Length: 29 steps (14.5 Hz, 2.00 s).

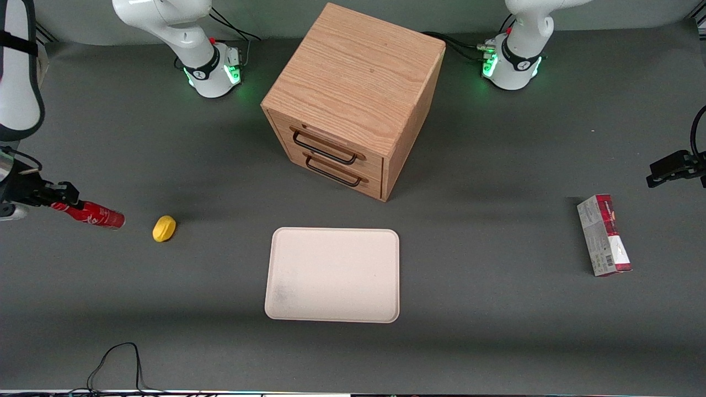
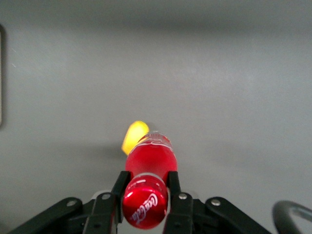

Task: Place coke bottle on tray
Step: 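Lift the bottle and carry it with the right gripper over the cream tray, then lower the bottle onto the tray's edge and open the right gripper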

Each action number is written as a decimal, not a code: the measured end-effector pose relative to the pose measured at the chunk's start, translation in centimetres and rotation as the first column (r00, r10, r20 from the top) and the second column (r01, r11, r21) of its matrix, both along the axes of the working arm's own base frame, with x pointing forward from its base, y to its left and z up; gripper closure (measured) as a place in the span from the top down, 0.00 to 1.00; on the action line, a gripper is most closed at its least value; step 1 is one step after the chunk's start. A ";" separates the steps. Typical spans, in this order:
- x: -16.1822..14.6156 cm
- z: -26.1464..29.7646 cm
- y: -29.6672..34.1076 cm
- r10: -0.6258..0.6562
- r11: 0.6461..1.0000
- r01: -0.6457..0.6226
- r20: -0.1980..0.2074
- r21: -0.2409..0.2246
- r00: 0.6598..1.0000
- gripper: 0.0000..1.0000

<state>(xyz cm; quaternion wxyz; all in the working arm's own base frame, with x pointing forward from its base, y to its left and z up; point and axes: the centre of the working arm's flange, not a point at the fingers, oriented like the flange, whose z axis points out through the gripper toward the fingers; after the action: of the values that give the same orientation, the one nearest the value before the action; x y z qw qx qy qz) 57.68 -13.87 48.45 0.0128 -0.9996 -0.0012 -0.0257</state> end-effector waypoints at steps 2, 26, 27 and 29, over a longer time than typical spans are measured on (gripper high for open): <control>2.7 3.2 3.7 -0.049 0.999 0.049 -0.006 -0.015 0.999 0.37; 15.4 -16.6 42.8 -0.185 0.983 0.185 0.070 0.008 0.980 0.37; 15.5 -17.1 42.9 -0.183 0.983 0.183 0.072 0.006 0.980 0.41; 15.7 -17.2 43.0 -0.177 0.984 0.177 0.095 0.009 0.980 0.61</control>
<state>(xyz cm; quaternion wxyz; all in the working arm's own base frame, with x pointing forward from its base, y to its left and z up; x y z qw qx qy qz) 73.37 29.10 31.29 0.0107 -0.9934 0.0872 -0.0744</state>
